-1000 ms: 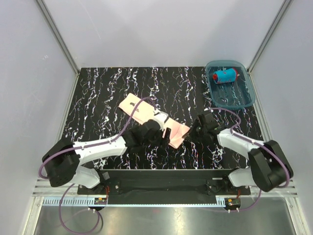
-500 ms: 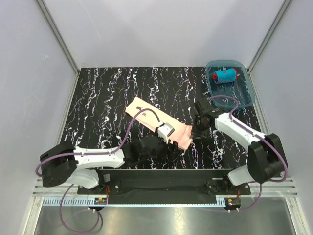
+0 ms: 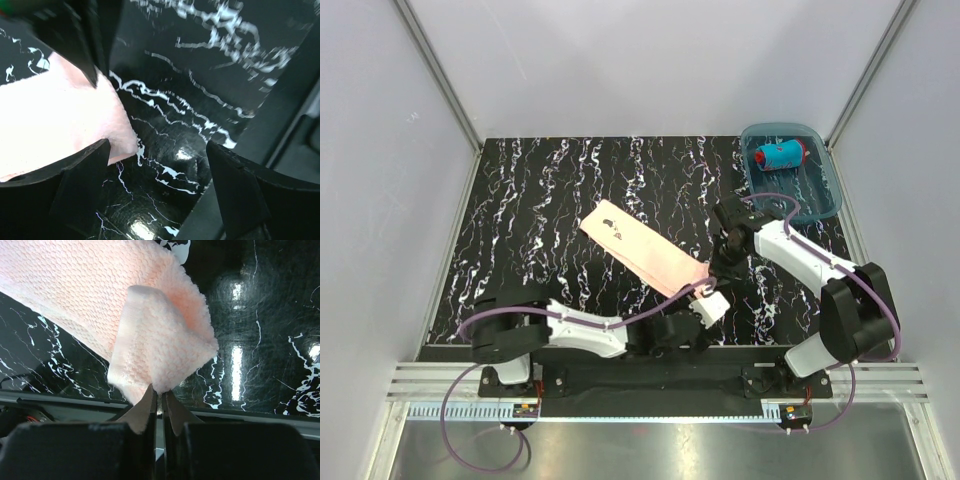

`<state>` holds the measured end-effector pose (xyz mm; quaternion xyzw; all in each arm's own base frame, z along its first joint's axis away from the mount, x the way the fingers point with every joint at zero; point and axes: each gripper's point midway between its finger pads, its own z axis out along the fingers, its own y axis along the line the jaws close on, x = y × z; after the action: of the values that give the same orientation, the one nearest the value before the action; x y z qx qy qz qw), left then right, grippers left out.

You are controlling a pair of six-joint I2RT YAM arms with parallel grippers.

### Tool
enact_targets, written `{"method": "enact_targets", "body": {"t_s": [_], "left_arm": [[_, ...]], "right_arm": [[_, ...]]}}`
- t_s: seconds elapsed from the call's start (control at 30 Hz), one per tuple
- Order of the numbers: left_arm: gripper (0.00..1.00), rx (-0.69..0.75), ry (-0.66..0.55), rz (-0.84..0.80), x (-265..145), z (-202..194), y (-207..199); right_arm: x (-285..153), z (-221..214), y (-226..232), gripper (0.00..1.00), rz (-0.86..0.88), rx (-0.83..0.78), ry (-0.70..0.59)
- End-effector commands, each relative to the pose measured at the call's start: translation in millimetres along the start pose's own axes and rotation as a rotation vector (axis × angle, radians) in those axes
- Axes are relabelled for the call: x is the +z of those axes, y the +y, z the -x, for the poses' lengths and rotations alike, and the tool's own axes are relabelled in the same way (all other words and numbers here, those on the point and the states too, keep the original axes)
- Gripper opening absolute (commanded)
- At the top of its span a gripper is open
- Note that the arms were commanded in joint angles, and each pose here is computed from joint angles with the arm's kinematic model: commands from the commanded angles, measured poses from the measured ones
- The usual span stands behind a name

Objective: Roll the towels
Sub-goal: Roll the towel

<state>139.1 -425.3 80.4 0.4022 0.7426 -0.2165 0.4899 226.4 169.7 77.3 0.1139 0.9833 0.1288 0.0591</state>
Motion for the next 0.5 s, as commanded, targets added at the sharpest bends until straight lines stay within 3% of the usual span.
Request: {"method": "enact_targets", "body": {"t_s": [0.0, 0.1, 0.13, 0.33, 0.37, 0.4, 0.47], "left_arm": [[0.81, 0.026, -0.084, 0.099, 10, 28, 5], [0.73, 0.033, -0.089, 0.119, 14, 26, 8], [0.63, 0.037, -0.087, 0.117, 16, 25, 7], [0.36, 0.041, -0.073, 0.114, 24, 16, 5], [0.17, 0.035, -0.078, 0.11, 25, 17, 4], [0.05, 0.024, -0.08, 0.115, 25, 17, 6], [0.0, 0.021, -0.076, 0.093, 24, 16, 3]], "right_arm": [[-12, -7, 7, 0.0, 0.029, -0.031, 0.034], [-13, -12, 6, 0.0, 0.036, -0.032, 0.045], [-13, -12, 6, 0.0, 0.038, -0.034, 0.045], [-15, -19, 4, 0.0, 0.05, -0.029, 0.059], [-15, -20, 4, 0.0, 0.052, -0.03, 0.059], [-15, -22, 4, 0.0, 0.054, -0.028, 0.064], [-15, -23, 2, 0.0, 0.05, -0.027, 0.067]]}}
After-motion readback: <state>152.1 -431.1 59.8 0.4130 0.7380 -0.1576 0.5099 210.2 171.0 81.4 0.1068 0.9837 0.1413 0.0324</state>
